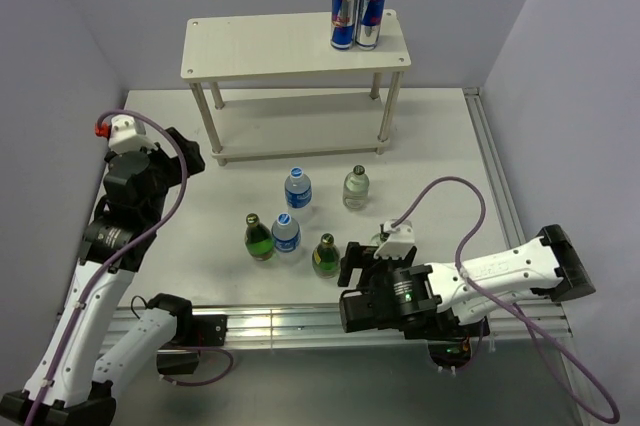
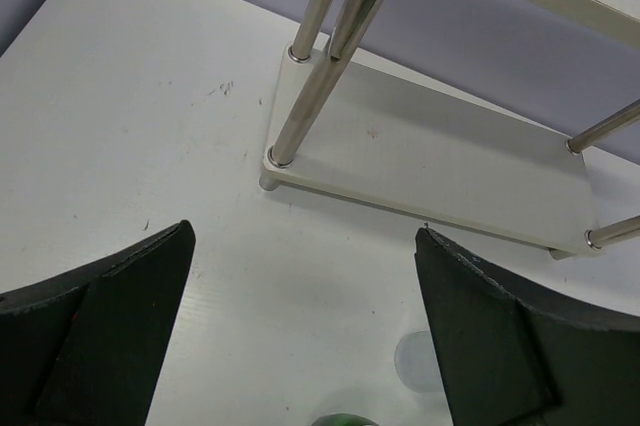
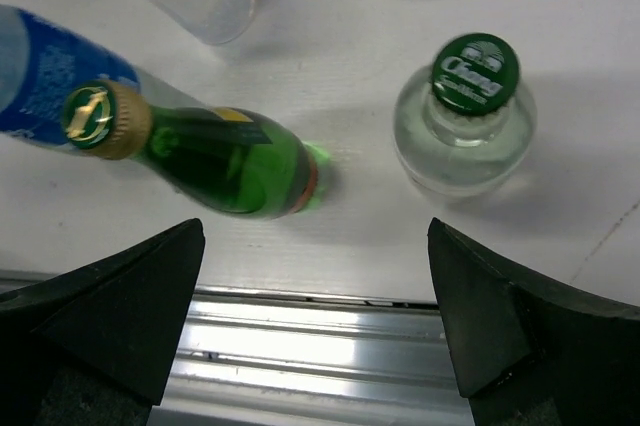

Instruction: Place and organize the beverage onto the shelf

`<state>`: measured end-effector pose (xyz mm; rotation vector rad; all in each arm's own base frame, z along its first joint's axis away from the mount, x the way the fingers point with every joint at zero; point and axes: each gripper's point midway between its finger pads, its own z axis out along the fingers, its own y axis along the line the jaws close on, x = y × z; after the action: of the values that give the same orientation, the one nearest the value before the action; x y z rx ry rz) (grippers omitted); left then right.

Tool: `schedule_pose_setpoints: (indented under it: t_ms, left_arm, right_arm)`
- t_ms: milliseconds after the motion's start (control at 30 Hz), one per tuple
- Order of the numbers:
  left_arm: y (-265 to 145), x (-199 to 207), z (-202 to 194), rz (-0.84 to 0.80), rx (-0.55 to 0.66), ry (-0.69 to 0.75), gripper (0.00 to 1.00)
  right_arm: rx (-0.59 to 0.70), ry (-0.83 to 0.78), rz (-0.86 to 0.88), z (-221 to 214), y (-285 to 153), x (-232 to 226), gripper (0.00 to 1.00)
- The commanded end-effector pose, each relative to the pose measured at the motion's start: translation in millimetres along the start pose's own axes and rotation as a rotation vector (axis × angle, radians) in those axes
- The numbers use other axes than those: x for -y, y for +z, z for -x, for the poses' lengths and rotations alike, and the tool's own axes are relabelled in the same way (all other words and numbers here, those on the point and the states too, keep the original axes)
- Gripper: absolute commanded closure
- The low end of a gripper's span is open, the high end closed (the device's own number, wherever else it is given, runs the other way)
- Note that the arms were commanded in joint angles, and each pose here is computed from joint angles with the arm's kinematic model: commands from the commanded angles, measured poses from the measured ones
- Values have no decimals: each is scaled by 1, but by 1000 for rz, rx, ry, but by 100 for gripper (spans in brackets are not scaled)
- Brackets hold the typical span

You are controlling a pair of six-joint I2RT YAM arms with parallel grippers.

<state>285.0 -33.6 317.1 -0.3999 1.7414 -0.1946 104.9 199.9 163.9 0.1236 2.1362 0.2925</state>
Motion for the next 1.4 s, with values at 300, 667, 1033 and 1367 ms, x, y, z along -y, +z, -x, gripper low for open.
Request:
schedule_pose_setpoints:
  t_ms: [300, 667, 1033, 1367]
  left_arm:
    - [-5, 5, 9, -33, 38, -2, 1]
    - [-4, 6, 8, -38, 34, -1, 1]
    - [-4, 7, 7, -43, 30, 1, 1]
    - [-7, 8, 10, -54, 38, -3, 1]
  right_arm:
    - [149, 137, -114, 29, 14, 52, 0]
    - [279, 140, -233, 53, 33, 80, 0]
    - [331, 86, -247, 54, 44, 68, 16]
    - [318, 66, -264, 44, 57, 67, 27]
